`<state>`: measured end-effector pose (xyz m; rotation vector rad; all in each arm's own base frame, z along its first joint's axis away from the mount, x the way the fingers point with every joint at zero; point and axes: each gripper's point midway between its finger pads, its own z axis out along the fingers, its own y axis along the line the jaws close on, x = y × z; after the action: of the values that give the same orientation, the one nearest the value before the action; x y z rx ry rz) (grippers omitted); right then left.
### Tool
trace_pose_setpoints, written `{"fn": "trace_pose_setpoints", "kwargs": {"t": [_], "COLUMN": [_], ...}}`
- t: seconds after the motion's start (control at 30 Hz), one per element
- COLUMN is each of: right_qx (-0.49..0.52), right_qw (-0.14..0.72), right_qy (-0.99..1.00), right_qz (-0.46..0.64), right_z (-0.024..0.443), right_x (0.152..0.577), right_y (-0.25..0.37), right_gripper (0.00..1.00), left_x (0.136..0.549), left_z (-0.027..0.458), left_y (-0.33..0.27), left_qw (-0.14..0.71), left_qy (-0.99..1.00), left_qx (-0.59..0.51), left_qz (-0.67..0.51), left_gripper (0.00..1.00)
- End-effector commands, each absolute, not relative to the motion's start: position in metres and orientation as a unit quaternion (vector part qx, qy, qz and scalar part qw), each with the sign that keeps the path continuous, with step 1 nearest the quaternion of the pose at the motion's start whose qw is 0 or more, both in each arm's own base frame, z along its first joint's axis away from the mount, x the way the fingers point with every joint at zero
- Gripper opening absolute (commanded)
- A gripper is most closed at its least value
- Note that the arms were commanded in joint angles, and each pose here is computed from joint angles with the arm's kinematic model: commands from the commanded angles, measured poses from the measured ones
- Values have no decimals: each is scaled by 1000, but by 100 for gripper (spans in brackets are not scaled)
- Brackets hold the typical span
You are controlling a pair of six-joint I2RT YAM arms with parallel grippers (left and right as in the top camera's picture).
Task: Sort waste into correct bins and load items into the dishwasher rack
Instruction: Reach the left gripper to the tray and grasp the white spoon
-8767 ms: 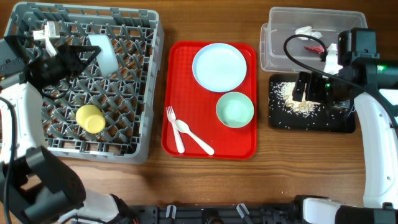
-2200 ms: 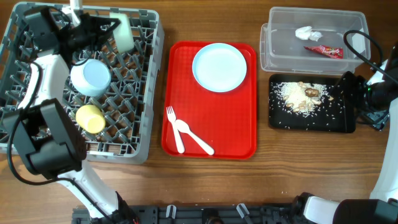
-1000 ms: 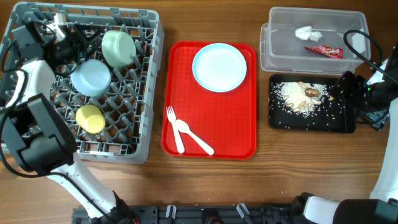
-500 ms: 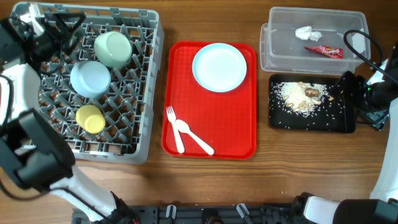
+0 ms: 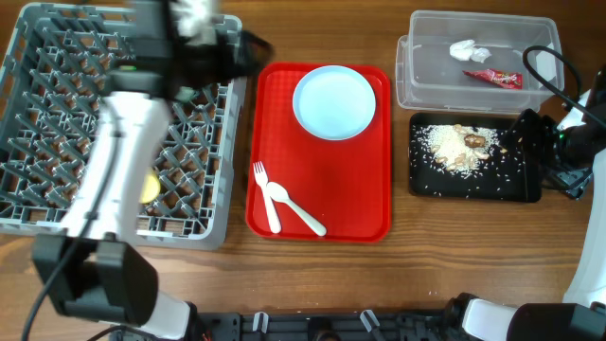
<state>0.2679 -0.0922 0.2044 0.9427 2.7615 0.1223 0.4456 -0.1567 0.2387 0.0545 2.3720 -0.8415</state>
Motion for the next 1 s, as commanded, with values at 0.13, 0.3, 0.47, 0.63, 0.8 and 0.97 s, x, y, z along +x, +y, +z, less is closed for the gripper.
{"fn": "trace_pose_setpoints", "kwargs": {"t": [0.13, 0.3, 0.47, 0.63, 0.8, 0.97], "right_qx": [309, 303, 303, 302, 302, 298], "right_qw": [130, 125, 125, 125, 125, 126], "right_qy": [941, 943, 943, 943, 943, 944], "right_qz": [56, 55, 55, 57, 59, 67], "right_z": [215, 215, 215, 215, 215, 215], "right_x": [270, 268, 268, 268, 268, 269], "right_y": [-88, -87, -87, -86, -86, -83], "right_gripper": [100, 100, 100, 100, 100, 100], "left_x": [425, 389, 348, 300, 277, 264], "left_z": [199, 164, 151, 134, 116, 85], "left_y": [-265, -290, -257, -213, -211, -222], "left_qw": [356, 277, 161, 46, 2, -3], "left_qy": [900, 937, 973, 965, 942, 938], "left_qx": [206, 144, -60, -244, -329, -342], "left_qz": [-148, -159, -154, -82, -63, -62], "left_gripper": [100, 100, 100, 100, 100, 100]}}
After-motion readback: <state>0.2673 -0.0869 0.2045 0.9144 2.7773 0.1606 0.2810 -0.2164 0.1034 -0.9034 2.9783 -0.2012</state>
